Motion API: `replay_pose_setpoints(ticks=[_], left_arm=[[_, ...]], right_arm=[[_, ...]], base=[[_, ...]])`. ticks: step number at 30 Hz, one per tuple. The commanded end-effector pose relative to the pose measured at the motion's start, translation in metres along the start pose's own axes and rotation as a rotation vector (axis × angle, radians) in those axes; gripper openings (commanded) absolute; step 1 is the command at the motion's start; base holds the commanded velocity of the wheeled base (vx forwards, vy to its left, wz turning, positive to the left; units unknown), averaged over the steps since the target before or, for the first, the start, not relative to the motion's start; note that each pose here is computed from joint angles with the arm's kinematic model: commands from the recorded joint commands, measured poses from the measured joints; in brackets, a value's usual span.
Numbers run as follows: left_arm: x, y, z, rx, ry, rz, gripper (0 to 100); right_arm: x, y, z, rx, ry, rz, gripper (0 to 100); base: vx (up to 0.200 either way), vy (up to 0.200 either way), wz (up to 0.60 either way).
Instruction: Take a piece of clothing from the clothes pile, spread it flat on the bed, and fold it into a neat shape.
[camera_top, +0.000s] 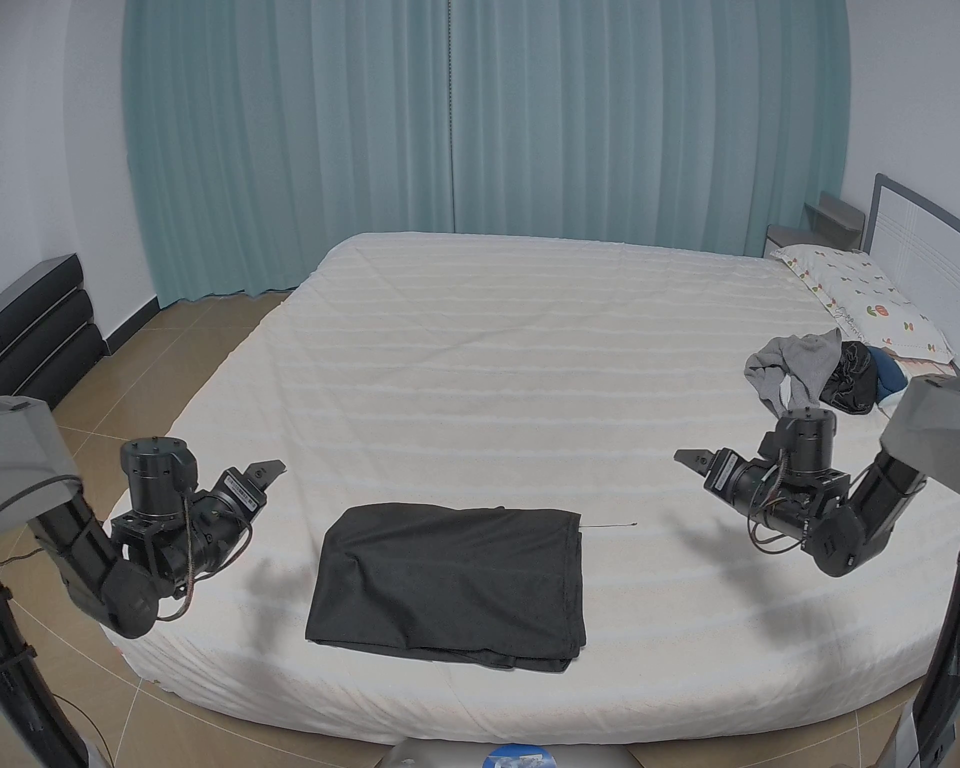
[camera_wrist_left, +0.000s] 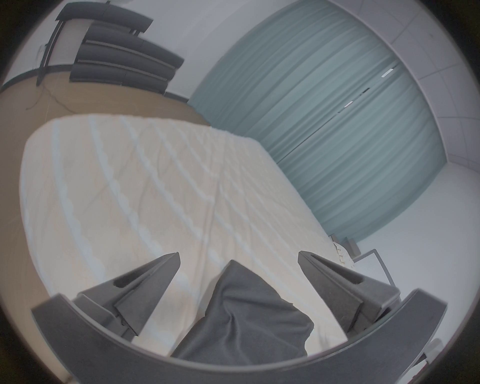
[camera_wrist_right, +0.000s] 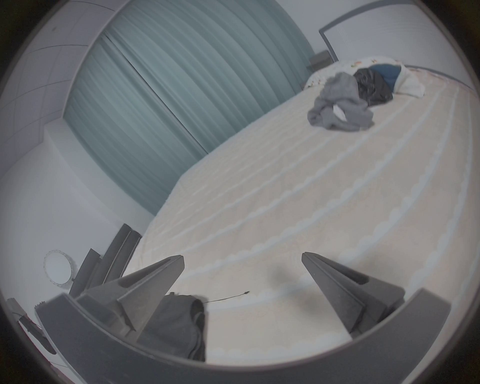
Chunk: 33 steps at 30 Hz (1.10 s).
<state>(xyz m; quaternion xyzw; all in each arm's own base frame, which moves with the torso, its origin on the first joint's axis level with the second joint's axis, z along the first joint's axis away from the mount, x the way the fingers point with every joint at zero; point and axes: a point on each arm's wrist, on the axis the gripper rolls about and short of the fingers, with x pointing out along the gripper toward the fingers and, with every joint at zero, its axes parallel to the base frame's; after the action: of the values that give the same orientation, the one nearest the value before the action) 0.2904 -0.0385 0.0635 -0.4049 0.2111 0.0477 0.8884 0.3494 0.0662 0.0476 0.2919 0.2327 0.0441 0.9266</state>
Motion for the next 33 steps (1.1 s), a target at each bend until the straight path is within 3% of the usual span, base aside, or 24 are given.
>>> replay_pose_setpoints(ticks=[1,2,8,17,22,28,33], left_arm=[[-0.058,-0.018,0.023,0.084,-0.132,-0.090,100],[-0.078,-0.023,0.029,0.107,-0.188,-0.121,100],[-0.131,-0.030,0.037,0.204,-0.321,-0.189,100],[-0.195,-0.020,0.037,0.392,-0.511,-0.206,100],[-0.230,-0.008,0.029,0.444,-0.566,-0.203,100],[-0.262,0.006,0.015,0.453,-0.560,-0.200,100],[-0.304,0.027,-0.005,0.566,-0.609,-0.195,100]], right_arm=[[-0.076,0.022,0.025,-0.051,-0.134,0.075,100],[-0.104,0.026,0.027,-0.090,-0.172,0.098,100],[-0.185,0.031,0.028,-0.174,-0.298,0.162,100],[-0.264,0.018,0.008,-0.326,-0.400,0.165,100],[-0.301,0.007,-0.013,-0.373,-0.383,0.180,100],[-0.333,-0.011,-0.045,-0.389,-0.309,0.204,100],[-0.359,-0.026,-0.069,-0.453,-0.309,0.196,100]], base=[[0.000,0.000,0.00],[0.000,0.000,0.00],[0.000,0.000,0.00],[0.000,0.000,0.00],[0.000,0.000,0.00],[0.000,0.000,0.00],[0.000,0.000,0.00]])
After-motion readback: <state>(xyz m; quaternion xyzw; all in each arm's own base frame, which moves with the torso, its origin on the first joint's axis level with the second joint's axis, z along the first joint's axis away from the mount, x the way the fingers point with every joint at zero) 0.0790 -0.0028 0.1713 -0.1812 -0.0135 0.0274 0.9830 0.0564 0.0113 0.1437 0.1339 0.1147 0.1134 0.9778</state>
